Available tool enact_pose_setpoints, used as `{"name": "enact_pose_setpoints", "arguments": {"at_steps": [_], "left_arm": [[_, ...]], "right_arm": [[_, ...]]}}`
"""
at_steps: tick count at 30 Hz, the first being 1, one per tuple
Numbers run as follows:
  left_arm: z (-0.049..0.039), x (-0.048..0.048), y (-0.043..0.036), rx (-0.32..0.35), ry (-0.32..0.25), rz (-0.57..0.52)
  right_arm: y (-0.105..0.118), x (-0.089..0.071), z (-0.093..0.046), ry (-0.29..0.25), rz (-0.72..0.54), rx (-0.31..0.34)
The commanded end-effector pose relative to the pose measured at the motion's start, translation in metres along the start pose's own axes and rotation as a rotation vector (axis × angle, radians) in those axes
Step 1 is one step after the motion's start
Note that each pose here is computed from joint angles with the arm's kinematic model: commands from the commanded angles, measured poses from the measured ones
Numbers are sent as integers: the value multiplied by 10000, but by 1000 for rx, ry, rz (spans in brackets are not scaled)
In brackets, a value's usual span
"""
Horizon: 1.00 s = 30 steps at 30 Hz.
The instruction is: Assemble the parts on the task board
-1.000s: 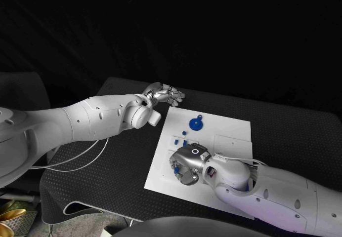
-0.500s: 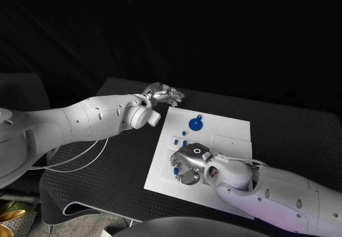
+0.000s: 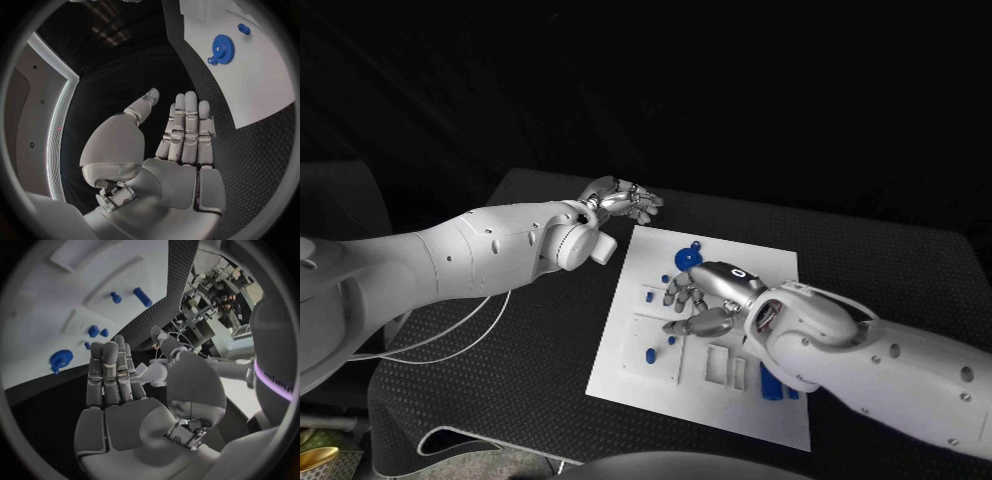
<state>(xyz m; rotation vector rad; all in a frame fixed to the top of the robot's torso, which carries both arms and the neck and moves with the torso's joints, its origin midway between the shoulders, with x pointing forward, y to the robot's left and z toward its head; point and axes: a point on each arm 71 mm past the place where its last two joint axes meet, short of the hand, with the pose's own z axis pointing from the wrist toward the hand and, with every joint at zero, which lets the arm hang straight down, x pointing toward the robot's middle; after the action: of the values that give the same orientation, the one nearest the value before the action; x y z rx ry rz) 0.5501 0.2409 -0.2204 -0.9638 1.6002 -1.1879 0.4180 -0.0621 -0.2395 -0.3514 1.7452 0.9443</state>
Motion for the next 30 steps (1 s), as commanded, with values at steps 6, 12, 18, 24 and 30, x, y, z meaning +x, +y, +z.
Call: {"name": "enact_pose_setpoints", "arguments": {"at_steps": [6, 12, 18, 24, 30], "left_arm": [[15, 0, 93, -6, 4, -7], [8, 19, 186, -20, 7, -15], [-14, 63, 289, -39, 15, -37], [-26, 85, 331, -46, 22, -42], [-53, 103, 323, -43, 31, -47]], "right_arm": [[-621, -379, -287, 83, 462, 242], [-962, -439, -534, 162, 514, 384], [-1141, -551, -762, 39, 458, 435], [-1226, -427, -997, 209, 459, 519], [-1300, -325, -1150, 347, 433, 606]]}}
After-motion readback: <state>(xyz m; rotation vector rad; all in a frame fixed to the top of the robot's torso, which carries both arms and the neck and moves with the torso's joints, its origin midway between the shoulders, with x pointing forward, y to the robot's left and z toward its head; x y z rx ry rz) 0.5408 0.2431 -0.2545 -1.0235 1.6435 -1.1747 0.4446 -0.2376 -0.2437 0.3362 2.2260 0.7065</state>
